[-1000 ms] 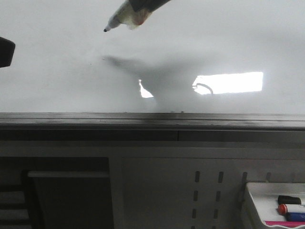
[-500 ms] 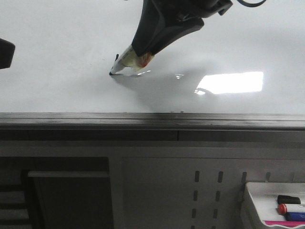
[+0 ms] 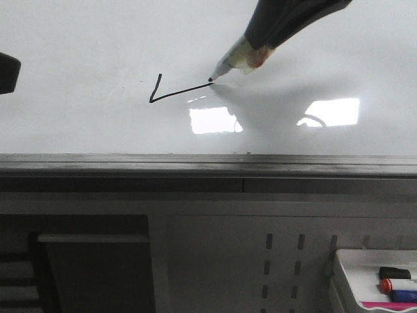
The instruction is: Write number 4 on whiteboard
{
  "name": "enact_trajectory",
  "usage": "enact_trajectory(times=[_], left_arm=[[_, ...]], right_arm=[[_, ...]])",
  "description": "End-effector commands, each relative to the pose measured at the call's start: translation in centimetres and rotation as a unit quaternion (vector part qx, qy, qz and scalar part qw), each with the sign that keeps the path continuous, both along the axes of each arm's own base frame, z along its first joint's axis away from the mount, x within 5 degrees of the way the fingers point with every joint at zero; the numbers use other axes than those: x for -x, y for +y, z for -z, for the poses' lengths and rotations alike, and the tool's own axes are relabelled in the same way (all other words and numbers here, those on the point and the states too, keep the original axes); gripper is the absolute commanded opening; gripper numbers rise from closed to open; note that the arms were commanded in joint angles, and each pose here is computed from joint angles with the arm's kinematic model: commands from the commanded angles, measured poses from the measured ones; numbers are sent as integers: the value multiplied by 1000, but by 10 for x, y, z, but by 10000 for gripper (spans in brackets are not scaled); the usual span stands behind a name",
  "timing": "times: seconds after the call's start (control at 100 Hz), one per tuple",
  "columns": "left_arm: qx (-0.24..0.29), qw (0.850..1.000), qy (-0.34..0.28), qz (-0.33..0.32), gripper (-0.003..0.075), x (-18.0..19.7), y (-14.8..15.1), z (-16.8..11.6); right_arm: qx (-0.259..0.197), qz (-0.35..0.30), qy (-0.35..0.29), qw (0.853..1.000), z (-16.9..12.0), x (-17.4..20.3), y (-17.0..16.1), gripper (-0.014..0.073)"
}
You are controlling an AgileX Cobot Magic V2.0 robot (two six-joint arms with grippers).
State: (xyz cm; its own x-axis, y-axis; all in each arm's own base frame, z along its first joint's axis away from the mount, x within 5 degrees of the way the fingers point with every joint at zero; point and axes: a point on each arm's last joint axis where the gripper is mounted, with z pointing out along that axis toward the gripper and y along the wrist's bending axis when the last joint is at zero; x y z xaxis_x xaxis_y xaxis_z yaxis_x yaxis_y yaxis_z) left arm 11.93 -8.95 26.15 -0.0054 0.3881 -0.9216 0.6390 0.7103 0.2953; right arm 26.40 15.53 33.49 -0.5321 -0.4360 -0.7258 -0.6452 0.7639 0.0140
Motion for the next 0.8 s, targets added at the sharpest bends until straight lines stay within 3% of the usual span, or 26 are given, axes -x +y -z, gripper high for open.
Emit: enact_trajectory(times=[0.0, 0.2, 0.37, 0.54, 0.79], left_arm=[[41, 999, -31, 8, 438, -1, -3, -16], [41, 999, -31, 8, 438, -1, -3, -16], [42, 999, -31, 8, 438, -1, -3, -16], [42, 999, -31, 8, 439, -1, -3, -16], [23, 999, -40, 21, 439, -3, -7, -14]], right_arm=[[-38, -9, -69, 997, -38, 7, 4, -64], [-44, -12, -99, 994, -49, -6, 15, -64], [-8, -16, -35, 999, -24, -17, 16, -64], [19, -40, 33, 998, 4, -1, 21, -64], [4, -71, 11, 997, -2, 17, 37, -64]])
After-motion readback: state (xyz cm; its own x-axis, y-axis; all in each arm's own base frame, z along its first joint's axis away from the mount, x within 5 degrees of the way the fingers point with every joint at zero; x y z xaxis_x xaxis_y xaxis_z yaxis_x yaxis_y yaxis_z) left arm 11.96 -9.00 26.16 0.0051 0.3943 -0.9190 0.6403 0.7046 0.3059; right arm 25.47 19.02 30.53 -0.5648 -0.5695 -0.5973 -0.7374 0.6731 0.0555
